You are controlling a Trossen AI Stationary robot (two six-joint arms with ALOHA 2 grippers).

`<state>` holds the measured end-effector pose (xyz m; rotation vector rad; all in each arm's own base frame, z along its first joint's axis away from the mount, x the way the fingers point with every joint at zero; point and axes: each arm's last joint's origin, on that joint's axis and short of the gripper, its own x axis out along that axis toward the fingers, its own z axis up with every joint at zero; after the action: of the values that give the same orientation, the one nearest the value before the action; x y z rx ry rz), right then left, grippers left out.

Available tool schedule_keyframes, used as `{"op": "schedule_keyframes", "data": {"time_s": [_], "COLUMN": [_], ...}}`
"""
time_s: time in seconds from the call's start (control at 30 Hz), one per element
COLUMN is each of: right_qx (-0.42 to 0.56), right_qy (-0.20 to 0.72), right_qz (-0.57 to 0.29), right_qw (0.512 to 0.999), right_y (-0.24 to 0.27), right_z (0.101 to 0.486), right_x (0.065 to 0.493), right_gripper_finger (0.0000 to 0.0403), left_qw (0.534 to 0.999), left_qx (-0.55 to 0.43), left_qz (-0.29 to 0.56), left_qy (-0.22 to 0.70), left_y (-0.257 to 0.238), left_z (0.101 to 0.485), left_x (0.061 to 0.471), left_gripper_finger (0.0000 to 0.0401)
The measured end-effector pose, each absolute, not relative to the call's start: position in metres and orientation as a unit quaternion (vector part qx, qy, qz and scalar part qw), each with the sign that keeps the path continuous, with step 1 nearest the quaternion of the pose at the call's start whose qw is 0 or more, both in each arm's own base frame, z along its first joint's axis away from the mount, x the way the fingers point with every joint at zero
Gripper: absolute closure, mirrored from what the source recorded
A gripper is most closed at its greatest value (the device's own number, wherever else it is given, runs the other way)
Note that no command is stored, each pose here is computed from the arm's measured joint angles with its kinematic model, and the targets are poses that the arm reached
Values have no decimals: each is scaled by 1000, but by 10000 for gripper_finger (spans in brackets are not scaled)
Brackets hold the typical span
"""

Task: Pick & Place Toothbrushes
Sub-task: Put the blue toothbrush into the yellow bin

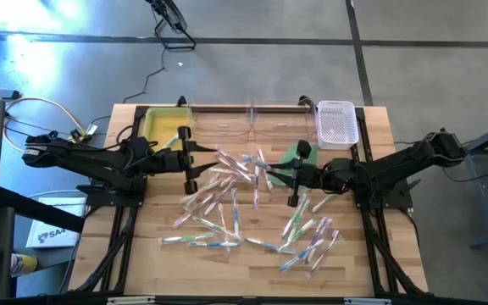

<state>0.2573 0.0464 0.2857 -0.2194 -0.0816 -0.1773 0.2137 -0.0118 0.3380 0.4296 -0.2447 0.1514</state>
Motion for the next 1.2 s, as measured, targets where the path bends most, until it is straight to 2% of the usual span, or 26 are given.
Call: {"op": "schedule_keyframes", "data": {"time_s": [0.33, 0.6, 0.93, 1.2], "right_qx": [-151, -169, -174, -173], "right_qy": [-20, -39, -32, -29], "right_qz": [-111, -122, -121, -122], "right_qw": [982, 977, 977, 977], "right_y": [48, 48, 48, 48], "right_z": [271, 276, 274, 274], "right_x": [270, 269, 270, 270], "right_gripper_finger": [359, 359, 359, 359], "left_qw": [971, 977, 979, 978], "left_qx": [215, 194, 185, 188], "left_qz": [71, 19, 19, 19], "left_qy": [-70, -83, -88, -91], "left_y": [-15, -19, -21, -21], "left_z": [350, 358, 351, 352], "left_x": [259, 274, 300, 303], "left_gripper_finger": [260, 260, 260, 261]}}
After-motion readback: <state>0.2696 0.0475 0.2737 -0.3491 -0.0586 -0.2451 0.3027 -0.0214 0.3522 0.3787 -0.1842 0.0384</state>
